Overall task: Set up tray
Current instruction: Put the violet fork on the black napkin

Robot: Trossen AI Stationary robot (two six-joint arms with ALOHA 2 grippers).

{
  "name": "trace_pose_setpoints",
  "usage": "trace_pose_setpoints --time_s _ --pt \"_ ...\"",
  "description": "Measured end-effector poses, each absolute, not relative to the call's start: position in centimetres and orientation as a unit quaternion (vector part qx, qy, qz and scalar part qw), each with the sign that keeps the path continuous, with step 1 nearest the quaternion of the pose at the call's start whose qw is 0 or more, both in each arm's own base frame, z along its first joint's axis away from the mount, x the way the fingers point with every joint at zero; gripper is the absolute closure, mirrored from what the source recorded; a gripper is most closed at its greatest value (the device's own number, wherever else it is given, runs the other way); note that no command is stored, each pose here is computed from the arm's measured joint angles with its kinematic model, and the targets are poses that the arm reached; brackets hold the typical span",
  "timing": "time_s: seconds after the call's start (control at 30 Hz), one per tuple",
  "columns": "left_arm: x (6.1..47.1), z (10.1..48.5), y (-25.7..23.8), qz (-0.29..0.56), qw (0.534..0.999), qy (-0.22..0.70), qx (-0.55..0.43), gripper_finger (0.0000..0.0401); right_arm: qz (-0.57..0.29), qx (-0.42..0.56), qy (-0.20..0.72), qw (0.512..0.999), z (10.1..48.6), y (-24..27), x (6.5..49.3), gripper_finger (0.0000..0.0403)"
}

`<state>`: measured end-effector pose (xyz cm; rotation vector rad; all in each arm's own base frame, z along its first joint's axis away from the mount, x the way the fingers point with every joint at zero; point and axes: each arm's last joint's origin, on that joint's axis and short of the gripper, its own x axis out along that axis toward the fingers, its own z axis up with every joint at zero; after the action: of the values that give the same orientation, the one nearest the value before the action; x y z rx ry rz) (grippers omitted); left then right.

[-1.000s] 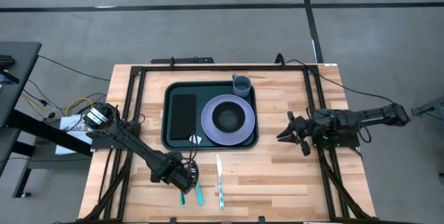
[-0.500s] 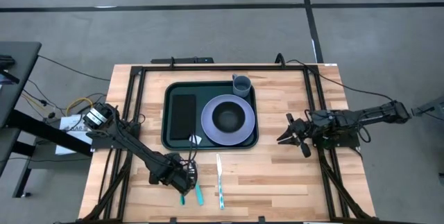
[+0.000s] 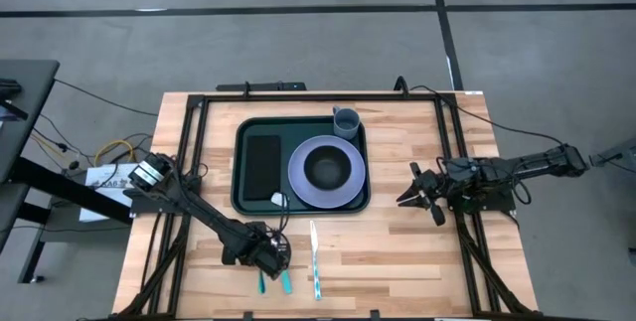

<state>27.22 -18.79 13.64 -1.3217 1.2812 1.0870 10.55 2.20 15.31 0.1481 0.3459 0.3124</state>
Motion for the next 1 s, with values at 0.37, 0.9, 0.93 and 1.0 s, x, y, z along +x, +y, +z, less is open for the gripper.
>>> trace_pose_setpoints --time_s 0.37,0.9,0.93,1.0 --pt "27.08 13.44 -18.73 0.459 0.475 0.52 -0.541 0.0308 0.155 0.074 0.171 0.97 15.33 2.2 10.56 0.0349" --pt "26.97 13.29 -18.69 0.465 0.475 0.518 -0.538 0.0397 0.155 0.074 0.17 0.97 15.38 2.2 10.56 0.0349" --pt "26.97 13.29 -18.69 0.465 0.476 0.518 -0.538 0.0398 0.155 0.074 0.169 0.971 15.4 2.2 10.57 0.0349" --pt "26.99 13.27 -18.69 0.465 0.477 0.517 -0.538 0.0399 0.155 0.073 0.166 0.971 15.47 2.21 10.58 0.0349"
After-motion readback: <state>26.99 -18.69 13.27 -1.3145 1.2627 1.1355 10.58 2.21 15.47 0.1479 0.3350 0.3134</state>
